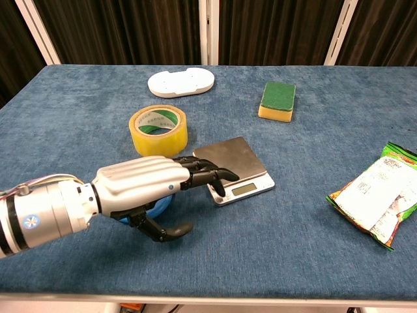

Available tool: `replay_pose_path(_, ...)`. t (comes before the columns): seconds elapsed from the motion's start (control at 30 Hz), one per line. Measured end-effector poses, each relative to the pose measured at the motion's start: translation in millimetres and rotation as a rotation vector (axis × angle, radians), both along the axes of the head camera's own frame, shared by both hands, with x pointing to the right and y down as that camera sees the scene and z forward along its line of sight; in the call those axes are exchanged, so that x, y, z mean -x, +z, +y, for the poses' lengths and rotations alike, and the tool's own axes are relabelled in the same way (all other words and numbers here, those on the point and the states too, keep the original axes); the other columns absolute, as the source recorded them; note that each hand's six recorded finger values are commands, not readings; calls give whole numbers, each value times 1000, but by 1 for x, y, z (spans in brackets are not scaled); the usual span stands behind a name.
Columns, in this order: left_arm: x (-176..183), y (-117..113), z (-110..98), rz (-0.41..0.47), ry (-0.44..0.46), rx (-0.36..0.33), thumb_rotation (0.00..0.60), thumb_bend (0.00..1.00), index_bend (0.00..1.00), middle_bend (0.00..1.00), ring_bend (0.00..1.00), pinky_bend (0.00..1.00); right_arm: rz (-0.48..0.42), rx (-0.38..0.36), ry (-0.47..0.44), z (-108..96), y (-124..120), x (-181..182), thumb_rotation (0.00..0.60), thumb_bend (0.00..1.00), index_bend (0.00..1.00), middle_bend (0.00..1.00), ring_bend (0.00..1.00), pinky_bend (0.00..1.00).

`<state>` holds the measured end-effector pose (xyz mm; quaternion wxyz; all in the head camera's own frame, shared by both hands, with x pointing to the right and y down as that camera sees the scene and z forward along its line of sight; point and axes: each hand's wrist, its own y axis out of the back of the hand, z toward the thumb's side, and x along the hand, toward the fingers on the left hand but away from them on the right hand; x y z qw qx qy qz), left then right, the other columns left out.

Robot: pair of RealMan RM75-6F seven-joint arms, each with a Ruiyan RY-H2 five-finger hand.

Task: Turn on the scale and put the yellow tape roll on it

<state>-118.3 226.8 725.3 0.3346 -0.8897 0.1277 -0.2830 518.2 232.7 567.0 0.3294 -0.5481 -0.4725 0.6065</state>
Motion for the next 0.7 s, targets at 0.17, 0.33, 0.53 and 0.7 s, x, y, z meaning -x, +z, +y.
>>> replay_pose_path(0.17, 1, 1, 0, -2, 0, 3, 600, 454, 40, 186, 0, 15, 3, -1, 1, 0, 0, 0, 600, 275, 0, 0, 0, 0)
replay_pose_path(0.33, 1, 3, 1, -2, -4, 12, 600, 454, 40, 187, 0, 15, 4, -3, -5, 1, -1, 2, 600, 276, 0, 0, 0, 0)
replay_pose_path(0.53, 2, 8, 2, -13, -11, 35, 600, 454, 40, 187, 0, 15, 6, 3, -2, 2, 1, 1, 600, 276, 0, 0, 0, 0)
replay_pose_path(0.7, 7, 13, 3, -26, -21, 55, 600, 455, 40, 188, 0, 15, 8, 9, -3, 3, 2, 1, 600, 276, 0, 0, 0, 0)
